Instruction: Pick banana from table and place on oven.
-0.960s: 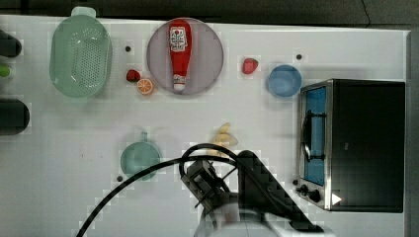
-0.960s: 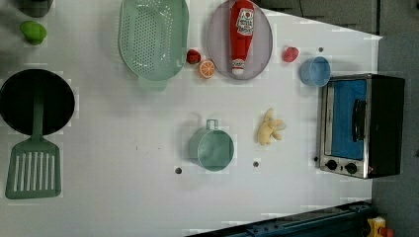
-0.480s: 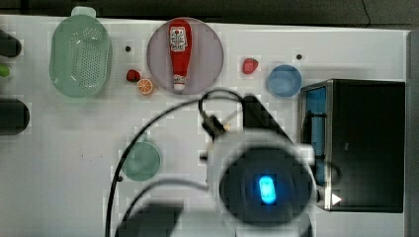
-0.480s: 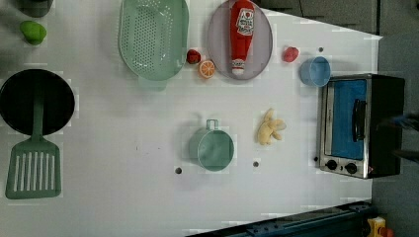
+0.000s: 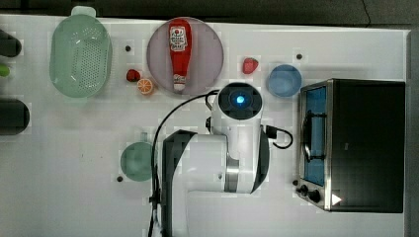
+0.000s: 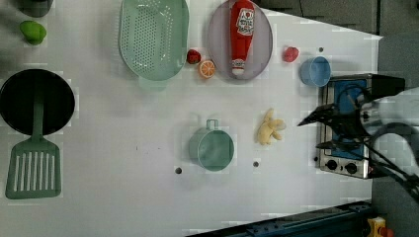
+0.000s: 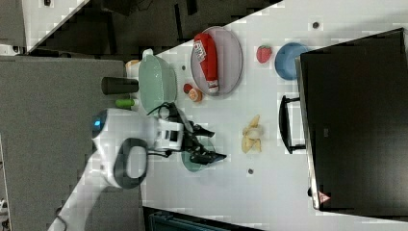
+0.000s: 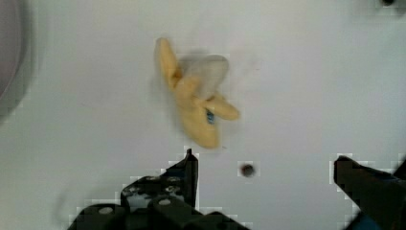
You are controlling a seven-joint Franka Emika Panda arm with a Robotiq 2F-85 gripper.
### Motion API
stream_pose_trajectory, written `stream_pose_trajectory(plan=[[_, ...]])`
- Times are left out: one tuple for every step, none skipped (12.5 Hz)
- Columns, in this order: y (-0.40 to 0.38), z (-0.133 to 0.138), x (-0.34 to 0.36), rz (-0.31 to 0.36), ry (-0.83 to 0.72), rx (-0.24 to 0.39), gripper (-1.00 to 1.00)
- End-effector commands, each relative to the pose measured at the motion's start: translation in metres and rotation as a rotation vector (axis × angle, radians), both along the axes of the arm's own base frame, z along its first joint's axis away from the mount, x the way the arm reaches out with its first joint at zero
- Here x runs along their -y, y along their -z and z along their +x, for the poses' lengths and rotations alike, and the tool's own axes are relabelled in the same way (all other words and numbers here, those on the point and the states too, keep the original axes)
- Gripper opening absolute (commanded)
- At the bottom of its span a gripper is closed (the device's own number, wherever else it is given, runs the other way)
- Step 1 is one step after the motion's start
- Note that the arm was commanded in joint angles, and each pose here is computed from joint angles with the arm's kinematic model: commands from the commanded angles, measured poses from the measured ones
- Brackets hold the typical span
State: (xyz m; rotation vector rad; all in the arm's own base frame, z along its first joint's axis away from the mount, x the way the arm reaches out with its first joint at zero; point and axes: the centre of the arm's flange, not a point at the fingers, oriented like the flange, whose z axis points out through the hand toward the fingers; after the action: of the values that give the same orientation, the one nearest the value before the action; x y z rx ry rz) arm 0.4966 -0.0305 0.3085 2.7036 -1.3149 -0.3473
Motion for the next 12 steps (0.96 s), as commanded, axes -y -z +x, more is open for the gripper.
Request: stream_pose_trajectory(plan=[[-0.013, 0.020, -0.007, -0.007, 0.012, 0.153, 1.00], [0.005, 0.019, -0.007, -0.007, 0.011, 0.169, 1.00], [0.021, 0.016, -0.007, -0.008, 0.011, 0.185, 1.00], [0.036, 0.012, -0.007, -0.008, 0.010, 0.194, 1.00], [0.050, 0.006, -0.008, -0.008, 0.011, 0.196, 1.00], [0.063, -0.001, -0.008, -0.007, 0.010, 0.193, 1.00], [0.075, -0.006, -0.008, -0.007, 0.011, 0.194, 1.00], [0.087, -0.011, -0.008, -0.007, 0.011, 0.188, 1.00], [0.099, -0.017, -0.008, -0.007, 0.011, 0.178, 1.00], [0.110, -0.019, -0.008, -0.007, 0.011, 0.179, 1.00], [0.118, -0.018, -0.008, -0.008, 0.010, 0.191, 1.00], [0.126, -0.018, -0.008, -0.008, 0.010, 0.199, 1.00]])
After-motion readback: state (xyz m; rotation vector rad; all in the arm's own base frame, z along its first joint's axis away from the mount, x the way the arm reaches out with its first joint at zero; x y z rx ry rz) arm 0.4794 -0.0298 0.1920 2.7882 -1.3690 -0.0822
